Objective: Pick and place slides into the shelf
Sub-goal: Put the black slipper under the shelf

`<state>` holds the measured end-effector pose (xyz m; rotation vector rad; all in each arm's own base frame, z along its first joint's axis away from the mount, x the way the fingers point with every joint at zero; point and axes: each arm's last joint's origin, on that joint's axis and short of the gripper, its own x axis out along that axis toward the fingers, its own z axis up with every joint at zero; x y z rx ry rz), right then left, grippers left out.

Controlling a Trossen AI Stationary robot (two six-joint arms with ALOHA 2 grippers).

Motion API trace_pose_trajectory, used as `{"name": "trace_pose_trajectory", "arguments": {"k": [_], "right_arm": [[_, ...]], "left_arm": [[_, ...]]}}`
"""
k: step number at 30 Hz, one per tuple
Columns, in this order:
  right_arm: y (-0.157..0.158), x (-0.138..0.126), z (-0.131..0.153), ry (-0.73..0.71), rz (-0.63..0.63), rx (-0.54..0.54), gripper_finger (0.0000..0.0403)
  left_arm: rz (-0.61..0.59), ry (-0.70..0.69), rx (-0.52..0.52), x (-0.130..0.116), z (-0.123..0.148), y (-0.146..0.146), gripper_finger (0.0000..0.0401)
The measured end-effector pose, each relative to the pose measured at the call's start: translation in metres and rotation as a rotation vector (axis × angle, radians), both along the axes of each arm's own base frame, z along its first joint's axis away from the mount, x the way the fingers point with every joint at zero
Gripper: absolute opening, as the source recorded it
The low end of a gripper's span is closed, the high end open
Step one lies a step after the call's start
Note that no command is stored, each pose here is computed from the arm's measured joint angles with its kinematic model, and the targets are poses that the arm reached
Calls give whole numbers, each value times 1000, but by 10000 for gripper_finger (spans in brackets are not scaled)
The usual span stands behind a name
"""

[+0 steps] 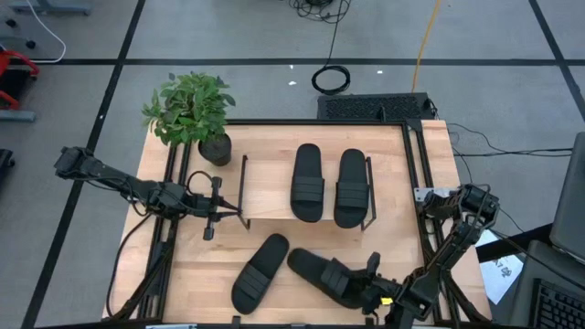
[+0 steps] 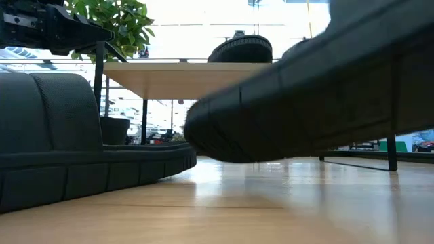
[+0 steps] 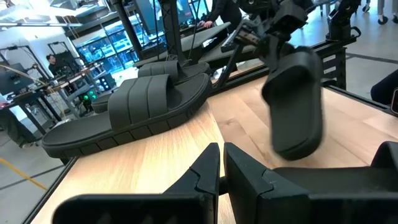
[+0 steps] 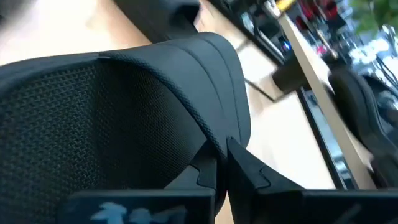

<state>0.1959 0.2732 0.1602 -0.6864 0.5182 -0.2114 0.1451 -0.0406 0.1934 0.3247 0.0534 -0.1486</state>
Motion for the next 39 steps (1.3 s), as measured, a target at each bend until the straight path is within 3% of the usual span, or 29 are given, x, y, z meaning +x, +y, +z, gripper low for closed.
{"name": "trace_pose_trajectory", "arguments": {"k": [12,23,33,39], "right_arm": [[-41,8,-3,112,-244,21,2],[-74,39,-23,286,-424,69,3],[-61,34,-35,312,-402,81,15],[-47,36,-31,350,-350,168,22]], "left_arm": [[0,3,3,0,0,0,31],[0,2,2,0,0,0,31],[0,2,2,0,0,0,31],[0,2,2,0,0,0,31]]}}
